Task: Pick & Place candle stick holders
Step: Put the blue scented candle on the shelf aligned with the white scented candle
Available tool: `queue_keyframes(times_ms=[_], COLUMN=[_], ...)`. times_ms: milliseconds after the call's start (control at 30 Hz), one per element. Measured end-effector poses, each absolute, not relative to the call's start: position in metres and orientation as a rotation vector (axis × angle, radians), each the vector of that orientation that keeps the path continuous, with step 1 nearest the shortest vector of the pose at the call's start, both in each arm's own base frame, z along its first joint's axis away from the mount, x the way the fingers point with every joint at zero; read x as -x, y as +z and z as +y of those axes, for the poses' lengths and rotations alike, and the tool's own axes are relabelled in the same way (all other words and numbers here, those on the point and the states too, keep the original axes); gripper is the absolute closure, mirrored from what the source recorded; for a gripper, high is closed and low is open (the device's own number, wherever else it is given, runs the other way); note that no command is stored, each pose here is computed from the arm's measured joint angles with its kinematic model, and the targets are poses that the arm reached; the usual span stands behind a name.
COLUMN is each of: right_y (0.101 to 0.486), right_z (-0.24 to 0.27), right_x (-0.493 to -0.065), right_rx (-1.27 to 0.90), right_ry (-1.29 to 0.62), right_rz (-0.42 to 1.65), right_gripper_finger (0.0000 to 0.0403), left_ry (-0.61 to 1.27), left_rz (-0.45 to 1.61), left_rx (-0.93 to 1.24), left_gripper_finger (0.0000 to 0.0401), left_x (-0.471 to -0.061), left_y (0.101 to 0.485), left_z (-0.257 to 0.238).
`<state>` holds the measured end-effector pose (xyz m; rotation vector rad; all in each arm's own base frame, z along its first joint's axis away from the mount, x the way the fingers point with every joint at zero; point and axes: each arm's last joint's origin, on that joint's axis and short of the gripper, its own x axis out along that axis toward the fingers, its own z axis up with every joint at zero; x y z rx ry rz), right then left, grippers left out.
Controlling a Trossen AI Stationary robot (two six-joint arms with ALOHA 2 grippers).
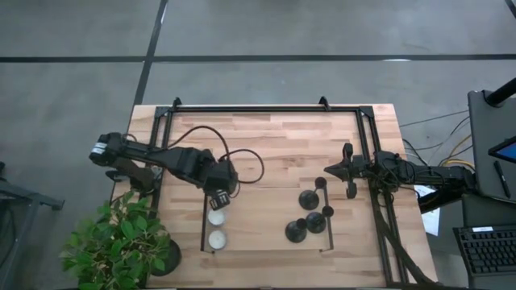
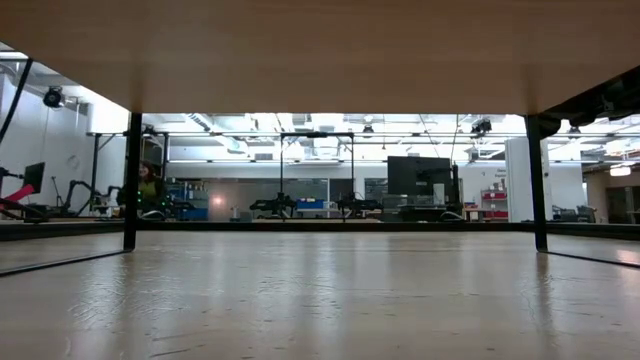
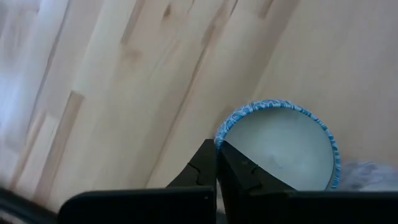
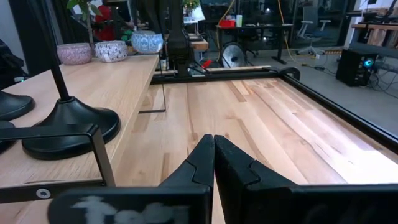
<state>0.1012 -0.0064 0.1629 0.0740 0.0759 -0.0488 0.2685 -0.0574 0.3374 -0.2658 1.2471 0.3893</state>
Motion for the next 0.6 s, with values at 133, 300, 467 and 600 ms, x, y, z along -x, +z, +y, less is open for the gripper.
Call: queue_keyframes(times_ms=[133,300,467,600], right_y=[0.163,0.163,0.163,0.163], right_z=[-0.006,-0.006,-0.006,-0.006], right_x=[-0.101,-0.101,-0.101,-0.101], right_rx=[-0.074,-0.074,-0.074,-0.074], right_ry=[-0.049,-0.049,-0.049,-0.049], right_rz=[0.076,0.076,0.076,0.076], right_gripper_finger=[0.0394,0.0394,0.0394,0.0394], left_ry=[0.418,0.401,0.390,0.381], left_rz=[1.248,1.201,1.211,1.212], left_rx=[0.300,0.344,0.347,0.347], left_gripper_finger=[0.0401,0.0401,0.0401,0.0401], left_x=[-0.255,-0.249,-0.246,-0.246], left_y=[0.327,0.320,0.318,0.317], left_z=[-0.056,-0.060,-0.068,-0.072])
